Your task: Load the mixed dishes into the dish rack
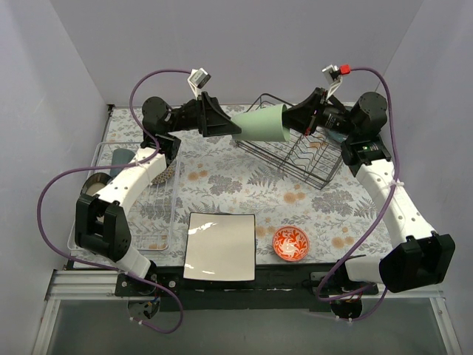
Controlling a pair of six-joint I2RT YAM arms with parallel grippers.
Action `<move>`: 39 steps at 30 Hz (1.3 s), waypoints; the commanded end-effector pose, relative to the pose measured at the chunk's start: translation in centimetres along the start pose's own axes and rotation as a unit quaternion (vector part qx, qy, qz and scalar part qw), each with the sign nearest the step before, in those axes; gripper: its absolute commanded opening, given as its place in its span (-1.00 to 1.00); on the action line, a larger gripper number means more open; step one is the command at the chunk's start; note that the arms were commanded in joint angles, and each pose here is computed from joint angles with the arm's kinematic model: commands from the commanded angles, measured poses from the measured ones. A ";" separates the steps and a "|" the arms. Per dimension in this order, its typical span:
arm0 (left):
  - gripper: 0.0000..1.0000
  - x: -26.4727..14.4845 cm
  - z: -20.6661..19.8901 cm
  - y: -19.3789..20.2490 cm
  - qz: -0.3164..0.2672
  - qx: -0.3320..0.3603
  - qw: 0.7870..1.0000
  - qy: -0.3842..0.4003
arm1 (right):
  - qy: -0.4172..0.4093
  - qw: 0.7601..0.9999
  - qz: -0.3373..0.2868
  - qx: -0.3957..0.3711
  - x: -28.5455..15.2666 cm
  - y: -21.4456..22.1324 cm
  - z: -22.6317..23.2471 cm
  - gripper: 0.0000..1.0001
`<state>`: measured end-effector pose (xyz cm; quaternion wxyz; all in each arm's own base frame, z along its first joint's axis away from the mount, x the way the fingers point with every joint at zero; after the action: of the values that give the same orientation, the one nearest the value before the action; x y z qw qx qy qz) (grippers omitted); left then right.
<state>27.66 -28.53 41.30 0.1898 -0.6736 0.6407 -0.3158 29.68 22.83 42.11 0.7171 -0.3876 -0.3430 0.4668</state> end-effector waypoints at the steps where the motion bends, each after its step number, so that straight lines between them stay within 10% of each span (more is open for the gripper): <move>1: 0.66 0.3 -2.9 -0.2 -0.004 0.039 0.999 0.019 | -0.015 1.000 -0.010 -0.017 0.2 -0.4 0.4 -0.97; 6: 0.19 0.5 -2.8 -0.5 -0.015 0.042 0.999 0.010 | -0.011 1.000 -0.007 -0.008 0.3 -0.1 0.0 -0.97; 12: -0.96 0.8 -2.4 -2.1 -0.041 0.045 0.998 -0.027 | 0.015 1.000 -0.001 0.001 0.2 0.4 -1.0 -0.95; 18: -1.00 0.8 -2.0 -3.7 -0.078 0.054 0.994 -0.061 | 0.061 0.998 -0.008 0.001 -0.2 0.7 -2.4 0.37; 22: -1.00 0.7 -1.1 -5.3 -0.104 0.070 0.986 -0.112 | 0.154 0.987 -0.039 0.000 -1.6 -0.2 -4.6 0.89; 30: -1.00 -0.6 6.2 -7.7 -0.107 0.106 0.949 -0.276 | 0.428 0.899 -0.092 0.007 -8.8 -1.6 -9.4 0.93; 39: -1.00 -1.7 14.9 -8.4 -0.068 0.158 0.889 -0.424 | 0.526 0.847 -0.075 -0.005 -12.9 -0.3 -10.3 0.83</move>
<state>41.45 -28.59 38.68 0.4360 -0.7728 0.4296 -0.1679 35.21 10.95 35.15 0.8295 -0.5239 0.0219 0.1925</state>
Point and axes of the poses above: each gripper's point midway between its finger pads, its own x axis out along the fingers, its own z axis along the line the jaws close on, y = z × x, the point moved 1 cm from there along -x, back along the fingers, and after that the axes turned 1 degree about x, right-handed, at the moved point
